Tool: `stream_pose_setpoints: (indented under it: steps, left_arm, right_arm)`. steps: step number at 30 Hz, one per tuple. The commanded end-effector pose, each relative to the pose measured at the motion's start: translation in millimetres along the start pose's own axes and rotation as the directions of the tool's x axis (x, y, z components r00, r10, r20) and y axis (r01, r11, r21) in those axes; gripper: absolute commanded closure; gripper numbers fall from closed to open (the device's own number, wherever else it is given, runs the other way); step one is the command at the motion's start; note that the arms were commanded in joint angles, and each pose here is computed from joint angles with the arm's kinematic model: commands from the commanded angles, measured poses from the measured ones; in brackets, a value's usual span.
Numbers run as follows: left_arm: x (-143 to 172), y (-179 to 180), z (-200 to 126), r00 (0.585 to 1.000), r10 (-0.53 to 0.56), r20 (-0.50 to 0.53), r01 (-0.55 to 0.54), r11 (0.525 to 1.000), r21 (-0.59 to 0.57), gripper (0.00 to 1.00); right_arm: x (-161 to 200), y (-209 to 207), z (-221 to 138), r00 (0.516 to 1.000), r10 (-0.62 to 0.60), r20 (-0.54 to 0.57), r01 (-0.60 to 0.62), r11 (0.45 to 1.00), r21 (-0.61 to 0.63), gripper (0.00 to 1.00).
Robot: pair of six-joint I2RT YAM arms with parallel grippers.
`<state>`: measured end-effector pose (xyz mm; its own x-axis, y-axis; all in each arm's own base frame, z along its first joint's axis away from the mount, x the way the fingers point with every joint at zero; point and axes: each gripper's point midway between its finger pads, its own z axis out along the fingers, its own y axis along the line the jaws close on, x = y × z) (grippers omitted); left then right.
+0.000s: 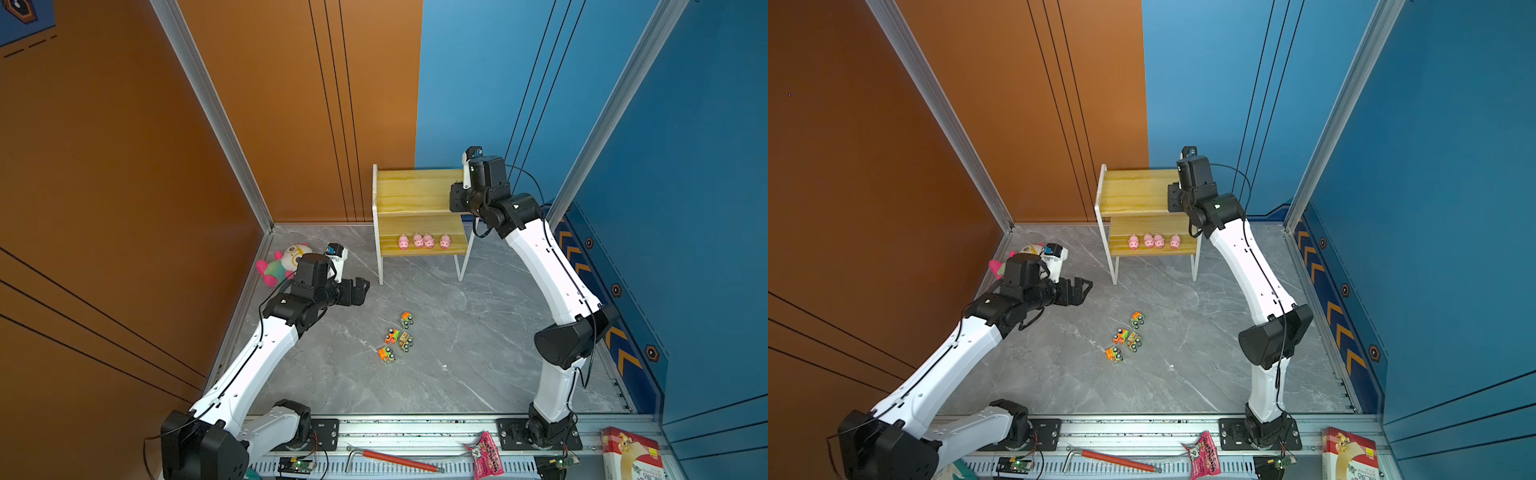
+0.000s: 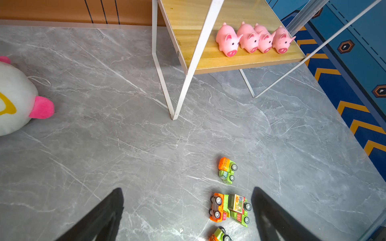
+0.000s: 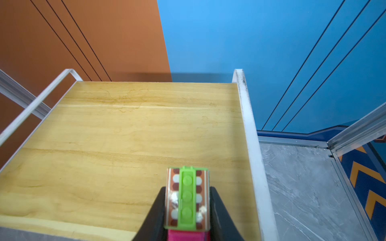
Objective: Organize plastic toys on shelves
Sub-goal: Place the plastic toy on the shelf.
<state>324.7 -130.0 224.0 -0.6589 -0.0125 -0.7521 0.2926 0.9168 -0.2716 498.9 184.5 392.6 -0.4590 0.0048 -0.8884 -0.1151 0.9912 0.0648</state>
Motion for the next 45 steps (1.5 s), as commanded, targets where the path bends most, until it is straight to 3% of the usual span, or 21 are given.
stream_pose_setpoints:
  steps: [1,18,23,31,45]
  left_arm:
    - [5.5,-4.0,4.5,1.000,0.014,-0.014,-0.013,1.000,0.020,0.04]
    - [8.7,-2.6,9.1,0.999,0.013,-0.031,-0.012,1.000,0.018,0.04]
    - [9.4,-2.4,10.8,0.999,0.012,-0.036,-0.011,1.000,0.019,0.04]
    - [9.5,0.2,12.4,0.999,0.007,-0.040,-0.007,1.000,0.012,0.04]
    - [9.3,4.1,13.0,0.999,-0.004,-0.041,0.004,1.000,0.005,0.04]
  right_arm:
    - [-1.2,-15.5,-3.7,1.000,0.001,-0.013,0.000,0.999,0.053,0.72]
    - [14.0,-26.1,30.7,0.998,-0.003,-0.059,0.009,0.995,0.096,0.69]
    - [12.6,-26.3,34.5,0.998,0.000,-0.056,0.005,0.996,0.092,0.62]
    - [-11.3,-20.4,21.3,1.000,0.010,0.007,-0.010,0.998,0.060,0.45]
    - [-36.8,-17.3,-3.8,0.996,0.020,0.084,-0.022,0.999,0.032,0.38]
